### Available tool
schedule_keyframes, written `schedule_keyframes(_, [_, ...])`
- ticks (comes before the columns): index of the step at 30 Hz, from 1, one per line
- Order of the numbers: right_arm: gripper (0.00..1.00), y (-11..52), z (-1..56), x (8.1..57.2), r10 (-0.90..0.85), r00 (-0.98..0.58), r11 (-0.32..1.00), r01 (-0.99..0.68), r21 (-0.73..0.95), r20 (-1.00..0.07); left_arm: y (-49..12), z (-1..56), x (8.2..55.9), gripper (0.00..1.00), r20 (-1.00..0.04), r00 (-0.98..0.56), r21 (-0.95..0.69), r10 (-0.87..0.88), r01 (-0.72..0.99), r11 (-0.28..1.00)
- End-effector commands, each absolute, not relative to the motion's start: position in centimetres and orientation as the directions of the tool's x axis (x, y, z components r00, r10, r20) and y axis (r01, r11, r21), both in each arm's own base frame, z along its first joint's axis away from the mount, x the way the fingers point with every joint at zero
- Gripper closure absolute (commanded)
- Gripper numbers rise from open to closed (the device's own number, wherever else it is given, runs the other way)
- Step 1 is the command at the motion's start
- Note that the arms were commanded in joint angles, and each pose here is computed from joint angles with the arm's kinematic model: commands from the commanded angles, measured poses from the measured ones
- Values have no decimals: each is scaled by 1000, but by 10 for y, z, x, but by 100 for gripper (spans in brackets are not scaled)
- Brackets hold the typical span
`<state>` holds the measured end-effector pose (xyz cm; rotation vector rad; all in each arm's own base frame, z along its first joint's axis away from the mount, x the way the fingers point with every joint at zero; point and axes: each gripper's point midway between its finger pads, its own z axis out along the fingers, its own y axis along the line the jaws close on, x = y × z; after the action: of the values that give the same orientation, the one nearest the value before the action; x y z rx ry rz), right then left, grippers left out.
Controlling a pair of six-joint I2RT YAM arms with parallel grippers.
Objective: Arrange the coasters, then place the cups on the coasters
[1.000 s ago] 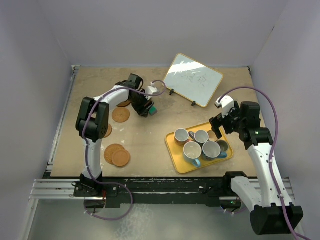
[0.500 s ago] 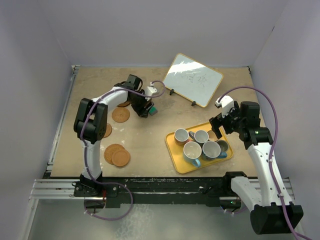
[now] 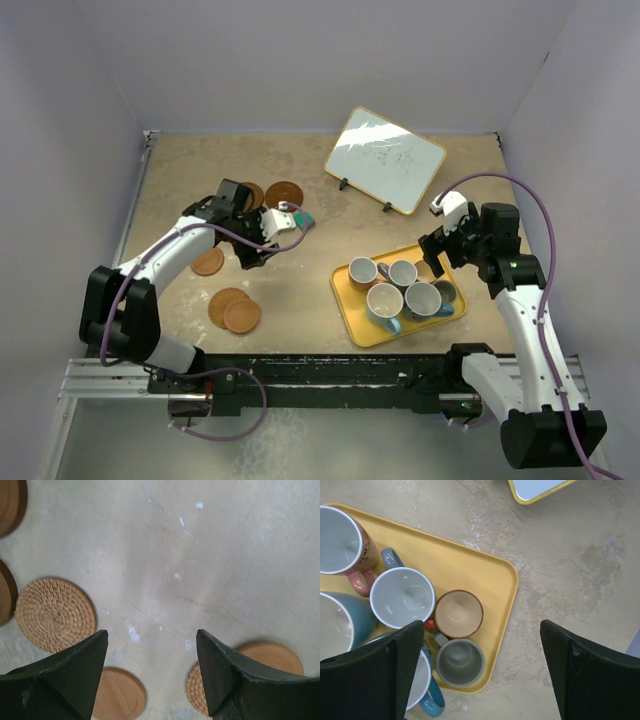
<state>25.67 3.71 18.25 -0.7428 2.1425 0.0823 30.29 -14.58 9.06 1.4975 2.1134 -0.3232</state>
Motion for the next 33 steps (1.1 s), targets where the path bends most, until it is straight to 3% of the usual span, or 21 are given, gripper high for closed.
schedule_keyframes(1, [0,37,184,254,-490,-461,817,-538,-206,-740,-108,93,294,32,-480,-288,148,828,904,400])
schedule_keyframes(6, [0,39,185,253,-486,-454,815,-544,-199,-747,-50,84,300,33,-457,-447,152,769,812,563])
schedule_keyframes(15, [0,41,189,251,-485,-438,811,-550,-201,-757,7,47,322,37,-394,-598,168,698,700,694])
schedule_keyframes(24, [0,42,188,250,-488,-437,807,-556,-200,-756,25,26,330,38,-360,-649,187,670,653,734])
schedule_keyframes(33, [0,42,187,250,-490,-444,806,-560,-195,-750,6,4,291,38,-330,-643,37,691,723,690])
